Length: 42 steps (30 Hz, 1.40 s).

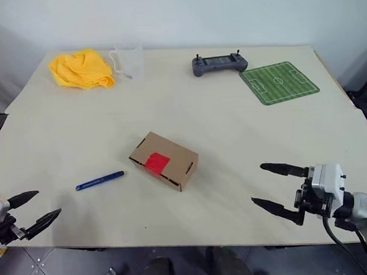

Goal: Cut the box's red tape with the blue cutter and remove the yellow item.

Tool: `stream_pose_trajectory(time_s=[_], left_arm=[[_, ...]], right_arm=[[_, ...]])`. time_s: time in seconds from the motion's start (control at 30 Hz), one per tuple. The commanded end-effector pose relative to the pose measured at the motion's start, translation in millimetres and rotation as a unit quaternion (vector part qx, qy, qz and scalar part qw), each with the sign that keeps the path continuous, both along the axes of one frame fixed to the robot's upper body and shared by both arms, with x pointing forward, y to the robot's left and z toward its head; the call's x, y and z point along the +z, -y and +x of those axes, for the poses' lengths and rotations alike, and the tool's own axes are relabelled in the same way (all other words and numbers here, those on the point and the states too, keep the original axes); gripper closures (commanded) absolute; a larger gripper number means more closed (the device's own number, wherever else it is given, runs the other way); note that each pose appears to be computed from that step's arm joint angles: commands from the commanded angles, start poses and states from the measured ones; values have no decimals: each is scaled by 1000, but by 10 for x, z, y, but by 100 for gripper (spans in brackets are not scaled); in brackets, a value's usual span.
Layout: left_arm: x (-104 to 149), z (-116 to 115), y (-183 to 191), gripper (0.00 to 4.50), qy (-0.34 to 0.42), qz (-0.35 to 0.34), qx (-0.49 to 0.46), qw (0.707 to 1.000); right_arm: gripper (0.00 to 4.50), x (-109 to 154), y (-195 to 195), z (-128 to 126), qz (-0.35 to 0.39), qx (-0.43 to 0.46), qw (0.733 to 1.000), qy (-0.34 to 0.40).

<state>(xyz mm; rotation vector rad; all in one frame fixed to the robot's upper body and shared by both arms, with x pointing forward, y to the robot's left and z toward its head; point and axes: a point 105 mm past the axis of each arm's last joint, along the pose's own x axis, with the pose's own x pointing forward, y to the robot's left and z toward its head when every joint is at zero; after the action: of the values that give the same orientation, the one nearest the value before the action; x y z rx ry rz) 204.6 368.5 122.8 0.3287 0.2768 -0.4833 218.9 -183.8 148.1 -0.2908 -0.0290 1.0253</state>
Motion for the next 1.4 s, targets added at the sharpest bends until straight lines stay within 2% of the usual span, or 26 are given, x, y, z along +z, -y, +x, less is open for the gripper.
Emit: stream_pose_trajectory(time_s=[0.03, 0.1, 0.13, 0.2, 0.27, 0.4, 0.5, 0.57, 0.63, 0.67, 0.73, 0.9, 1.1, 1.23, 1.33, 1.4], left_arm=[[165, 65, 49, 1, 32, -20, 4, 999], [175, 150, 97, 1, 20, -45, 13, 999], [249, 263, 202, 0, 31, -59, -8, 998], [435, 517, 385, 41, 65, -79, -36, 994], [540, 782, 536, 95, 80, -68, -54, 993], [532, 1290, 872, 219, 79, -38, -97, 991], [448, 1560, 1093, 311, 61, -16, -117, 991], [356, 1624, 1244, 376, 32, -6, -146, 989], [291, 1610, 1409, 440, 7, 0, -187, 982], [243, 1591, 1468, 448, -11, 12, -201, 979], [182, 1518, 1563, 448, -40, 24, -237, 970], [256, 1332, 1823, 448, -72, 9, -301, 951], [196, 1019, 2057, 448, -125, -21, -357, 926], [107, 816, 2210, 448, -154, -51, -374, 913], [91, 753, 2138, 448, -165, -55, -366, 914], [196, 719, 2052, 448, -170, -77, -365, 912]], right_arm=[[0, 4, -12, -22, -4, 4, 1000, 8], [0, -71, -76, -57, -6, 18, 1000, -18], [18, -144, -113, -39, -21, 9, 999, -39], [62, -242, -194, -16, -34, -5, 997, -75], [134, -261, -309, 39, -30, -18, 996, -87], [275, -337, -571, 195, -38, -22, 996, -78], [381, -432, -731, 303, -44, -20, 996, -79], [449, -459, -833, 383, -42, -20, 996, -80], [450, -431, -952, 451, -25, -13, 996, -89], [450, -386, -1020, 510, -11, -13, 995, -94], [450, -313, -1127, 601, 6, -8, 994, -109], [450, -218, -1177, 806, 6, -23, 994, -108], [450, -58, -926, 1096, 1, -82, 994, -78], [450, 80, -507, 1335, -31, -160, 987, -14], [450, 207, -315, 1342, -43, -173, 984, 27], [450, 257, -258, 1241, -39, -149, 988, 29]])
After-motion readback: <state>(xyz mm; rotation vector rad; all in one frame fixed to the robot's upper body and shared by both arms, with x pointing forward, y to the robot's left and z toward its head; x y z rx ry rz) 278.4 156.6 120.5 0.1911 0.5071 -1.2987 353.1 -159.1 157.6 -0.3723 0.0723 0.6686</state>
